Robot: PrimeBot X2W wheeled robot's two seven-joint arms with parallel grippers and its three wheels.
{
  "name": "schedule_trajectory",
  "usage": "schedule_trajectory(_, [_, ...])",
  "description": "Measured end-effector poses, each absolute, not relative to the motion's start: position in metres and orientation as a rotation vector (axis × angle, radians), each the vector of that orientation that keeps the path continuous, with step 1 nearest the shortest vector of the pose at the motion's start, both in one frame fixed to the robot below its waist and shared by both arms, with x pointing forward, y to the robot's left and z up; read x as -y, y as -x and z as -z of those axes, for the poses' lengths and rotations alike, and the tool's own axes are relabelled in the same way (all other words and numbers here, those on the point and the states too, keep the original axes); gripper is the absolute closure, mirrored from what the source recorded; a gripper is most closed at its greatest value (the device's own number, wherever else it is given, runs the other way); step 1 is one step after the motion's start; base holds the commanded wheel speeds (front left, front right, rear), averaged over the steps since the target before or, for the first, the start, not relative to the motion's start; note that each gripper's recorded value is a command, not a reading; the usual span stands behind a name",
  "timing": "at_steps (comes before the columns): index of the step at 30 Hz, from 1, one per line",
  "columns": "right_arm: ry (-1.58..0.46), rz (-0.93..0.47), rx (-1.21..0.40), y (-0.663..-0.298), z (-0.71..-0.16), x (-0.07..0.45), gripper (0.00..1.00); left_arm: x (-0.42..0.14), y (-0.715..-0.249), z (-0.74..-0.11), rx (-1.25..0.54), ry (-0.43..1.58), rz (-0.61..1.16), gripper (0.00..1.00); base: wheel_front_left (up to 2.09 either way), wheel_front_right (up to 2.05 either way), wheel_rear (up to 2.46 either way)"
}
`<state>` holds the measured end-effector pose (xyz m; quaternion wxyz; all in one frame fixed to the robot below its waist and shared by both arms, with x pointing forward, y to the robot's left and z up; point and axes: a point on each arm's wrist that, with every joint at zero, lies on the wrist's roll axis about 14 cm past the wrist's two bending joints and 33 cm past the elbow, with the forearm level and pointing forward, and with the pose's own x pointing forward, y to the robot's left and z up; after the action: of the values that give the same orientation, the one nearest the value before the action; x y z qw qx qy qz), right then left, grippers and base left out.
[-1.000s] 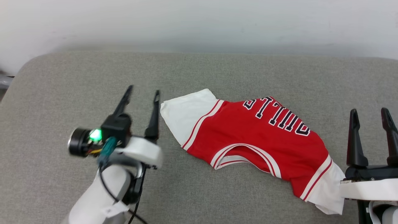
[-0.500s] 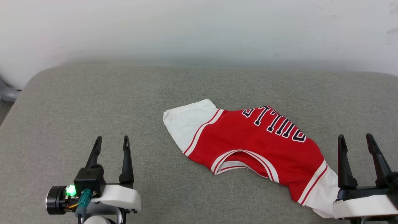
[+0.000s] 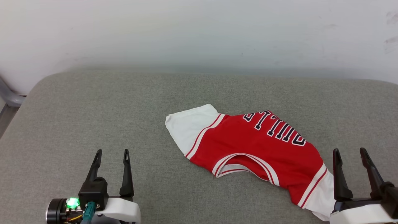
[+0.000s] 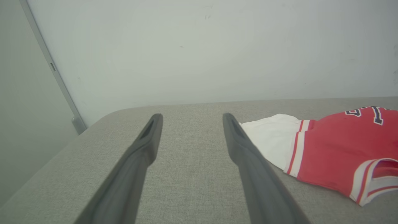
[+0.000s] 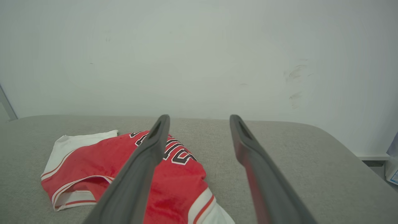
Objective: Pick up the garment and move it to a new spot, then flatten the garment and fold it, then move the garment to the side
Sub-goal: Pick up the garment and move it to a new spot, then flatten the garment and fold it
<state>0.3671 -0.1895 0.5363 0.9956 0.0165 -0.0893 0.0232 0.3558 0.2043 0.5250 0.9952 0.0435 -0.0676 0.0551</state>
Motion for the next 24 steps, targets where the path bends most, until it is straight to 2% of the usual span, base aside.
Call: schedule_trajectory(24, [-0.037,-0.066,0.155,-0.3642,-0.5288,0.1826,0.0,-0.2042,-0.347,-0.5179,0.116,-0.109,-0.109,0.0,0.0,0.0,0.0])
